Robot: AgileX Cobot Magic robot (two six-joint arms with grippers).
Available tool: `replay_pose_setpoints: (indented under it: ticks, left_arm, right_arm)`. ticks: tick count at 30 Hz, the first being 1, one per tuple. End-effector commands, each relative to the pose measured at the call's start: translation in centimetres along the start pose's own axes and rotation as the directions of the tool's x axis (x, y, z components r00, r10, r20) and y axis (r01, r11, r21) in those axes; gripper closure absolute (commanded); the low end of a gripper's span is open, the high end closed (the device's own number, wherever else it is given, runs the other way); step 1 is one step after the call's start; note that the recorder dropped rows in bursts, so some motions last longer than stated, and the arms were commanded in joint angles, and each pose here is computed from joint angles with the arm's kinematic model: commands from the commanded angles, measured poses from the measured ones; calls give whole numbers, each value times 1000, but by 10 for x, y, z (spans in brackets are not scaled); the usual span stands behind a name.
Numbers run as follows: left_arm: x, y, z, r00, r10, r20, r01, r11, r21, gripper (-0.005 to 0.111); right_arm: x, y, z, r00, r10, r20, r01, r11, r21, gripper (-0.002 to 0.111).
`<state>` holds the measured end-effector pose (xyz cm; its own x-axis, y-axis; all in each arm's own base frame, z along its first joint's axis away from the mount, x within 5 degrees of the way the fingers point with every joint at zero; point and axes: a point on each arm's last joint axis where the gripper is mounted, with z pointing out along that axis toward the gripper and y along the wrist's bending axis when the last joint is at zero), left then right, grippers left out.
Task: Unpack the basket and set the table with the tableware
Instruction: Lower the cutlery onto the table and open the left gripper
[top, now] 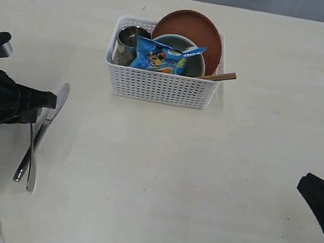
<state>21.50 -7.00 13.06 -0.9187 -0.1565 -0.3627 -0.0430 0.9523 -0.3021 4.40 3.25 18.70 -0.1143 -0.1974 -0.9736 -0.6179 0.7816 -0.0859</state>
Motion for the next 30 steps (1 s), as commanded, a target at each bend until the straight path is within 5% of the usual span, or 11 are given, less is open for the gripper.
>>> replay_pose_setpoints:
  ticks: [1, 4, 11, 18, 30]
  left_arm:
    - [-2, -1, 1, 1000, -19, 16, 19, 1000, -5, 103]
    - [0, -2, 1, 1000, -27, -13, 27, 1000, 11, 101]
    - [0, -2, 1, 998, -56, -10, 56, 998, 9, 73]
    - [-3, 0, 1, 997, -70, 27, 70, 997, -10, 89]
    - [-3, 4, 24, 996, -81, -42, 79, 996, -51, 89]
  right_arm:
    - [1, 0, 0, 1000, -7, 3, 7, 1000, -3, 108]
    - [1, 0, 0, 1000, -7, 3, 7, 1000, -3, 108]
    - [1, 0, 0, 1000, -7, 3, 7, 1000, -3, 108]
    - [1, 0, 0, 1000, -7, 3, 7, 1000, -3, 108]
    - [1, 0, 0, 1000, -7, 3, 7, 1000, -3, 108]
